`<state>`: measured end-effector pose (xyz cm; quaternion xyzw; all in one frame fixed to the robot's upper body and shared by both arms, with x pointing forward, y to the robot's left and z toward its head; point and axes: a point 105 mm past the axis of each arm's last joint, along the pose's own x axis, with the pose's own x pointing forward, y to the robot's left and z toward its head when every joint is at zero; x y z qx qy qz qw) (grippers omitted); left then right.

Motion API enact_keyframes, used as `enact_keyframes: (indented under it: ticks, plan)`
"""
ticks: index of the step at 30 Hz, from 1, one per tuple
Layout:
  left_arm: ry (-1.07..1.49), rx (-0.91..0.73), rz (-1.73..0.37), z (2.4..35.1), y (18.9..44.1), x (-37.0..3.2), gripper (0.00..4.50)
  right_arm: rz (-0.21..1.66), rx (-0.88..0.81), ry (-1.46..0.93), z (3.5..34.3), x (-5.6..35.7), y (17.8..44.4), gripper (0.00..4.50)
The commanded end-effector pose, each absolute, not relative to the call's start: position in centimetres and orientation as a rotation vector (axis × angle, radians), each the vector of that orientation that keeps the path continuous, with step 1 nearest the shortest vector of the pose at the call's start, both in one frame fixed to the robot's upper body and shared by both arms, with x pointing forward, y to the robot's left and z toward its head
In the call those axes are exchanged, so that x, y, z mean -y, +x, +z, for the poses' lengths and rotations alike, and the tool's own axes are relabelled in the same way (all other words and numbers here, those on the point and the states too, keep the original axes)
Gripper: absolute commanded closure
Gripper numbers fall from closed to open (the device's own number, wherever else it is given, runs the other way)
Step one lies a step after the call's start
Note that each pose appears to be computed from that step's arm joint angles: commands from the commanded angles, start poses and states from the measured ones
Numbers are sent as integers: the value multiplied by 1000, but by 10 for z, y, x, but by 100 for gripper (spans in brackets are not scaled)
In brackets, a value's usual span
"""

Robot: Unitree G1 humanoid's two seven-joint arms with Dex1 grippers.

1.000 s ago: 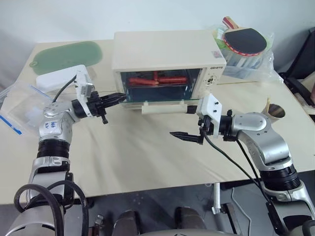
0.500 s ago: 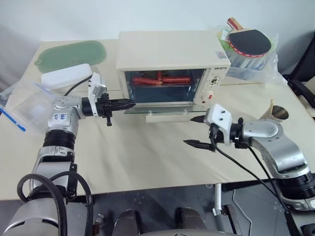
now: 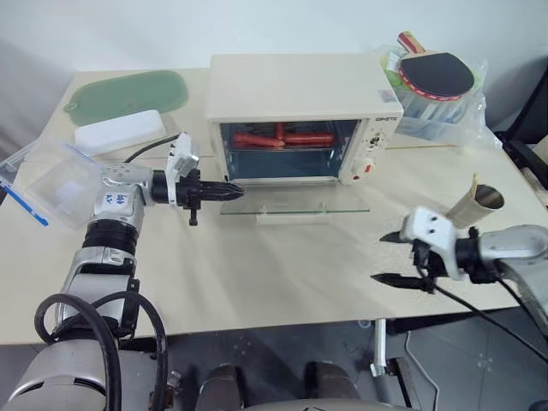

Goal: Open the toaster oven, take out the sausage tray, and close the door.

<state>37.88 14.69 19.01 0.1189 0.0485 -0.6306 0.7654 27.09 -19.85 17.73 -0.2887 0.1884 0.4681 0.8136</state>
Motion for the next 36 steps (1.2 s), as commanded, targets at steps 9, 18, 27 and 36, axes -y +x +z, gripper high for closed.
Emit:
enact_keyframes:
  ticks: [9,18,27,36]
  plan:
    - [436,-232,-1379,162,378,-146,446,962,-37,-747,236,141,291,0]
    - [405,-159,-1356,163,378,-145,446,865,108,-872,236,69,346,0]
    - [141,196,-1244,187,355,-150,446,662,157,-1072,237,42,402,0]
    - [-53,328,-965,185,327,-170,365,644,171,-1206,223,21,419,0]
